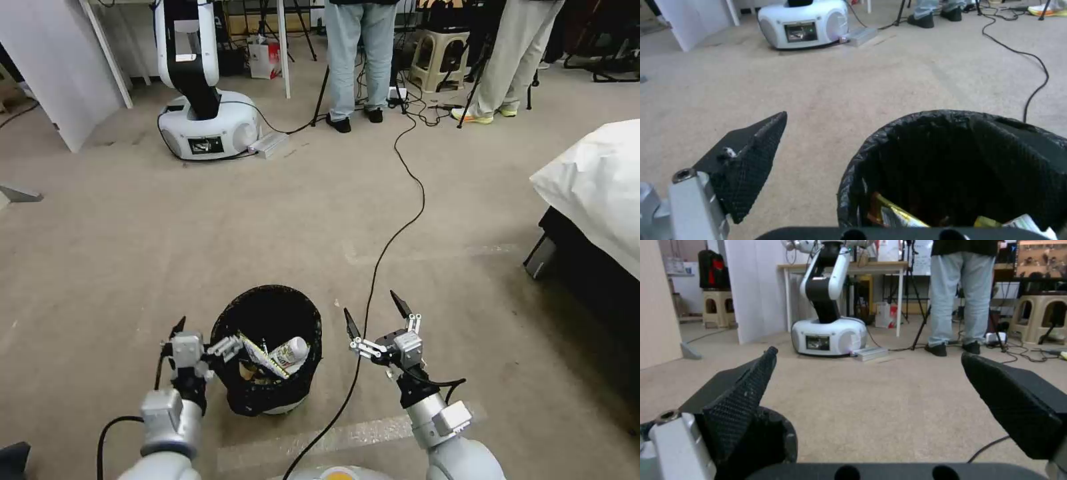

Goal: Pick up the trash bin, then pick up the garbage from the floor and place it into the trash bin.

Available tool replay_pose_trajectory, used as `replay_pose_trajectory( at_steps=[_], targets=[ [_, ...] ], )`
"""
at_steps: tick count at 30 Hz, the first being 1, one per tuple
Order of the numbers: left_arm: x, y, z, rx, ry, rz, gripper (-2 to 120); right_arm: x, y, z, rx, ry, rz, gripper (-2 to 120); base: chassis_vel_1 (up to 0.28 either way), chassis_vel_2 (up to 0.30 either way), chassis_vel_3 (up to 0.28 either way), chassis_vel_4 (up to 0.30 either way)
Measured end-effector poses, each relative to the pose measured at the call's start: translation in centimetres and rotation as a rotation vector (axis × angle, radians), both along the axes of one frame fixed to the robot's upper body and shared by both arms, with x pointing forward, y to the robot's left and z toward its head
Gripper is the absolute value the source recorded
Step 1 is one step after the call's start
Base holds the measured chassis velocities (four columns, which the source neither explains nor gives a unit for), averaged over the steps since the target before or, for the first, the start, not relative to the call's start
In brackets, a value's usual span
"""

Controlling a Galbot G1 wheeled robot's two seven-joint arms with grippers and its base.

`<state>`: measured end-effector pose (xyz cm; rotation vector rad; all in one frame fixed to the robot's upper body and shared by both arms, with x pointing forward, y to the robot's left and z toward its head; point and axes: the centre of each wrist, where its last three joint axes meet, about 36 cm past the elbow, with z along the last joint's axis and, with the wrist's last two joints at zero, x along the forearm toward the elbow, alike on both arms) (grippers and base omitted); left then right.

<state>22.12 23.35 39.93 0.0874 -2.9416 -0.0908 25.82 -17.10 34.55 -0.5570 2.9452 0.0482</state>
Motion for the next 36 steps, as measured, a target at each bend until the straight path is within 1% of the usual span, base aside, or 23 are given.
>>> replay_pose_trajectory(
  at_steps=[6,9,13,36],
  targets=[
    [0.0,0.0,-0.1,-0.001,0.000,0.000,100,0.2,0.1,0.5,0.002,-0.019,-0.030,100,0.000,0.000,0.000,0.000],
    [0.1,0.0,-0.1,-0.004,0.001,0.001,100,0.4,0.9,0.6,0.015,-0.021,-0.084,100,0.000,0.000,0.000,0.000],
    [0.1,0.0,-0.1,-0.006,0.003,0.001,100,0.4,1.3,0.6,0.014,-0.008,-0.117,100,0.000,0.000,0.000,0.000],
    [0.1,0.1,-0.1,-0.009,0.008,0.006,100,0.4,1.3,0.5,0.011,-0.005,-0.117,100,0.000,0.000,0.000,0.000]
  ],
)
